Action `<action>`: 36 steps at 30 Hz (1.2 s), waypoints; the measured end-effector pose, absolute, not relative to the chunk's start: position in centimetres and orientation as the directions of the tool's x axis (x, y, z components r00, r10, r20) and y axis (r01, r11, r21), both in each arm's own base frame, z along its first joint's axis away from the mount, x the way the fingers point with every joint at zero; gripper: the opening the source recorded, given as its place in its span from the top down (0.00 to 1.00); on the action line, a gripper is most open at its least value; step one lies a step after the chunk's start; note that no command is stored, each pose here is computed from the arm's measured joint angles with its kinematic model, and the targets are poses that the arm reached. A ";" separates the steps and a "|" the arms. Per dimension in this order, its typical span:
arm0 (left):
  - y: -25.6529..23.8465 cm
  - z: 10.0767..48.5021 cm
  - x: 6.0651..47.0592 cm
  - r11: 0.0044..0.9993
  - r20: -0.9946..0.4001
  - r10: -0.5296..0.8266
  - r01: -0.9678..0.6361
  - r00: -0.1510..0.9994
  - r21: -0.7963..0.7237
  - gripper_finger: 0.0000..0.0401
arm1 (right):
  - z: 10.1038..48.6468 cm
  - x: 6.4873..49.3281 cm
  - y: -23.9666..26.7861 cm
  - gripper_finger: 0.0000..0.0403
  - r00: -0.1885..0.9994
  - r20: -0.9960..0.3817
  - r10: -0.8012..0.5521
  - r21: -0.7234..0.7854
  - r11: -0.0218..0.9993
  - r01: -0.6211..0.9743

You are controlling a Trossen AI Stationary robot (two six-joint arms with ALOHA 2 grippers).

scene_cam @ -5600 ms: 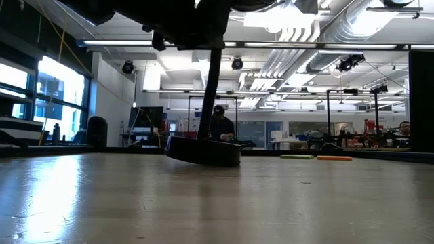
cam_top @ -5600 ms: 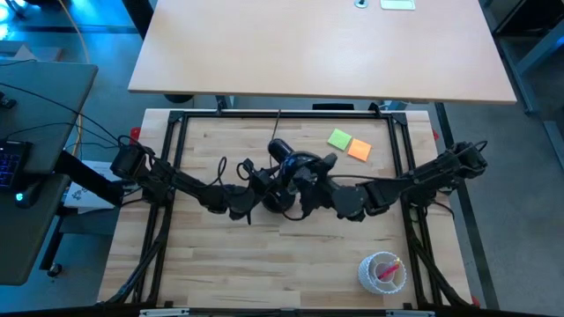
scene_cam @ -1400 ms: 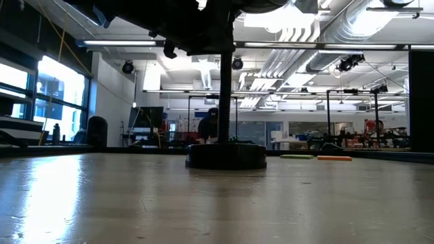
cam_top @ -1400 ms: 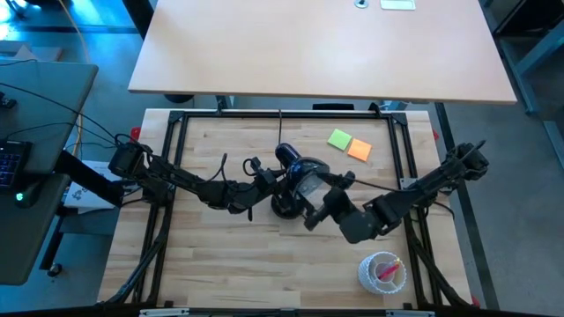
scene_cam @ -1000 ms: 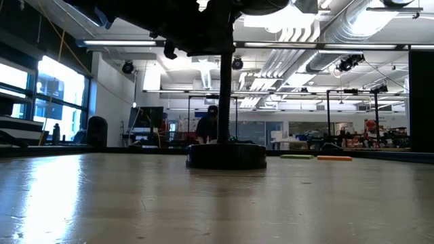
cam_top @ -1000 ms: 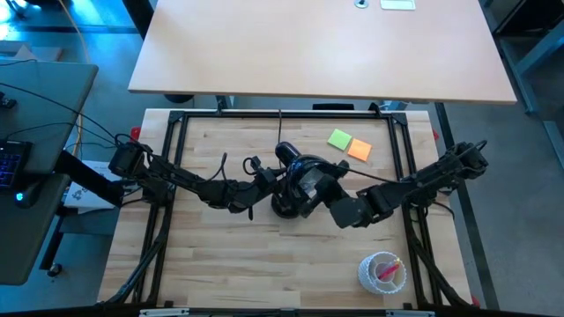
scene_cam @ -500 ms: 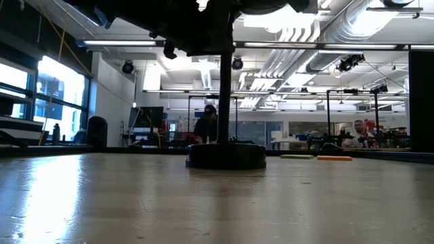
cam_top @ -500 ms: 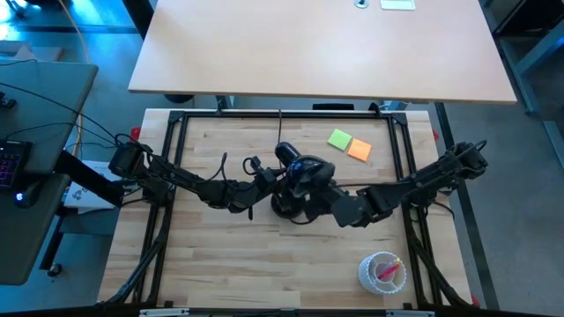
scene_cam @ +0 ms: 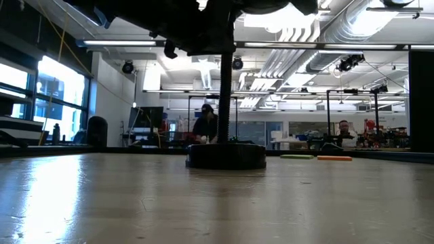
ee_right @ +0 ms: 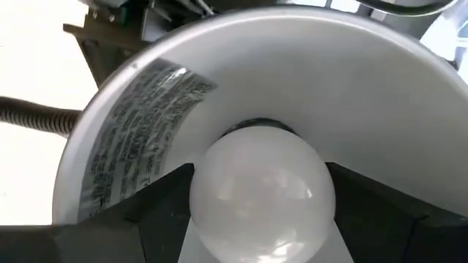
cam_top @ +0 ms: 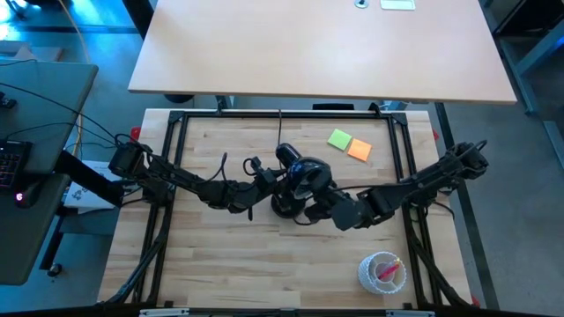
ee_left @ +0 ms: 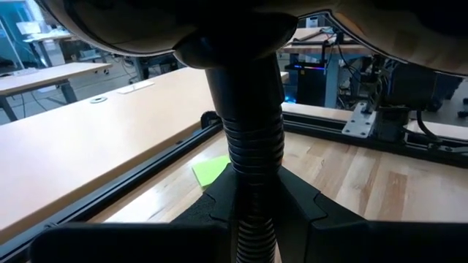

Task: Screw lightbulb
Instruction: Remove the white lightbulb from the black lamp

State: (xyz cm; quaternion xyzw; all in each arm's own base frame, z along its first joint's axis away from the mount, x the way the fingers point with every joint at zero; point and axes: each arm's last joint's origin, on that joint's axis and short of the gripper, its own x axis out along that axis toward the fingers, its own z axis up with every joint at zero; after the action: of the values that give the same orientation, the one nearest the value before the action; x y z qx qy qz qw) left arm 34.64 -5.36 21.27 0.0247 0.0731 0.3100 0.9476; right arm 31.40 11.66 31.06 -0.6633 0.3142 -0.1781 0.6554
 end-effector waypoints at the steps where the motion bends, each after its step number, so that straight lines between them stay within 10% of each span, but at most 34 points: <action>1: -5.4 21.3 34.6 0.807 -0.124 0.591 -0.583 0.797 0.092 0.89 | 31.1 31.3 11.8 0.28 0.742 -0.175 -0.648 -0.982 0.067 -0.174; 12: -5.4 21.3 34.6 0.811 -0.125 0.585 -0.578 0.801 0.095 0.89 | 31.5 31.1 12.8 0.28 0.744 -0.133 -0.654 -0.976 0.216 0.016; 36: -5.3 21.3 34.6 0.806 -0.123 0.592 -0.588 0.797 0.070 0.89 | 31.4 30.5 14.1 0.20 0.786 -0.147 -0.600 -0.978 0.207 -0.025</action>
State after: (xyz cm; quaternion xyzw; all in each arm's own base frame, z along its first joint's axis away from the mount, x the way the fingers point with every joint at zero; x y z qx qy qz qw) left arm 34.63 -5.34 21.26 0.0140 0.0694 0.3112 0.9477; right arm 30.54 14.11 31.40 -0.5982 0.2612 -0.1964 0.7317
